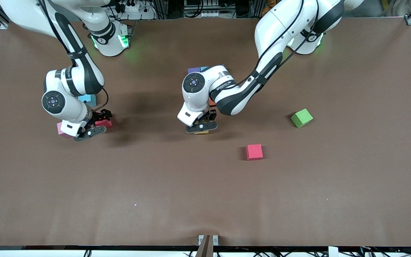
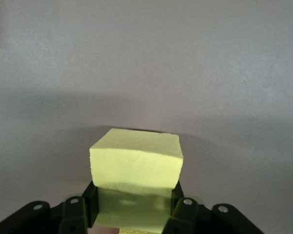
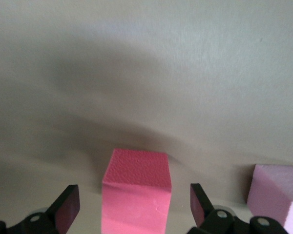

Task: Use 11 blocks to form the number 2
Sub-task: 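Carry the yellow block with the left gripper while the right gripper reaches pink, then place the yellow block with the left gripper while the right gripper grasps pink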

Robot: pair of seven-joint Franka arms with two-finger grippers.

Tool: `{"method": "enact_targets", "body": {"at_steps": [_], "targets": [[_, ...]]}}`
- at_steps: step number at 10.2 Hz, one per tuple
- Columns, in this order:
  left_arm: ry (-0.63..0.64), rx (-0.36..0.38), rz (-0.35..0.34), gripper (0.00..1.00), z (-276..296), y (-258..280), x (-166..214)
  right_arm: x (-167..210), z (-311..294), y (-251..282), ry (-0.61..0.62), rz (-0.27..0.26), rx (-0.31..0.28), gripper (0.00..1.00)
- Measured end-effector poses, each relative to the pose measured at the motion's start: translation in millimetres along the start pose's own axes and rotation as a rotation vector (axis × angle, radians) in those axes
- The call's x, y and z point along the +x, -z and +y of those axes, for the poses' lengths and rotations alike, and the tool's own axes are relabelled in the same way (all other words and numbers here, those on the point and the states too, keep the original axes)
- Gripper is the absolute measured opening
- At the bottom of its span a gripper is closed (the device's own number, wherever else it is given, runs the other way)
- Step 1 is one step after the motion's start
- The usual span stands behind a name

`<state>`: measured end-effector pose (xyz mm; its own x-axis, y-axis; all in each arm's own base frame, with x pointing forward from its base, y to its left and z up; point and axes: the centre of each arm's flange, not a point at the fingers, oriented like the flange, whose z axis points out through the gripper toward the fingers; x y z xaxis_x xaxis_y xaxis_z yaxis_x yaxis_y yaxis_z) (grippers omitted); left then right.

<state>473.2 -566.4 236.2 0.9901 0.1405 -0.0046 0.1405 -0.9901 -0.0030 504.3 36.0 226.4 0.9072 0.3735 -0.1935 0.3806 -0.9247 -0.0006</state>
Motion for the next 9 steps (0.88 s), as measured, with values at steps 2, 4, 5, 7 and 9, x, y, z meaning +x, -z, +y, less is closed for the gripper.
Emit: {"method": "enact_targets", "body": {"at_steps": [2,4,5,7,9], "targets": [[-0.003,0.004,-0.004,0.58,2,-4,-5,-8,5,-7,-0.001,-0.004,0.004,1.0],[-0.001,0.011,-0.013,0.58,4,-12,-10,-13,16,-9,-0.001,-0.003,0.009,1.0],[-0.001,0.015,-0.017,0.58,4,-16,-12,-15,18,-10,-0.004,-0.004,0.011,1.0],[-0.007,0.021,-0.023,0.59,6,-21,-16,-17,16,-14,-0.01,-0.01,0.022,1.0],[-0.014,0.023,-0.024,0.59,9,-23,-21,-17,14,-15,-0.015,-0.01,0.029,1.0]]}}
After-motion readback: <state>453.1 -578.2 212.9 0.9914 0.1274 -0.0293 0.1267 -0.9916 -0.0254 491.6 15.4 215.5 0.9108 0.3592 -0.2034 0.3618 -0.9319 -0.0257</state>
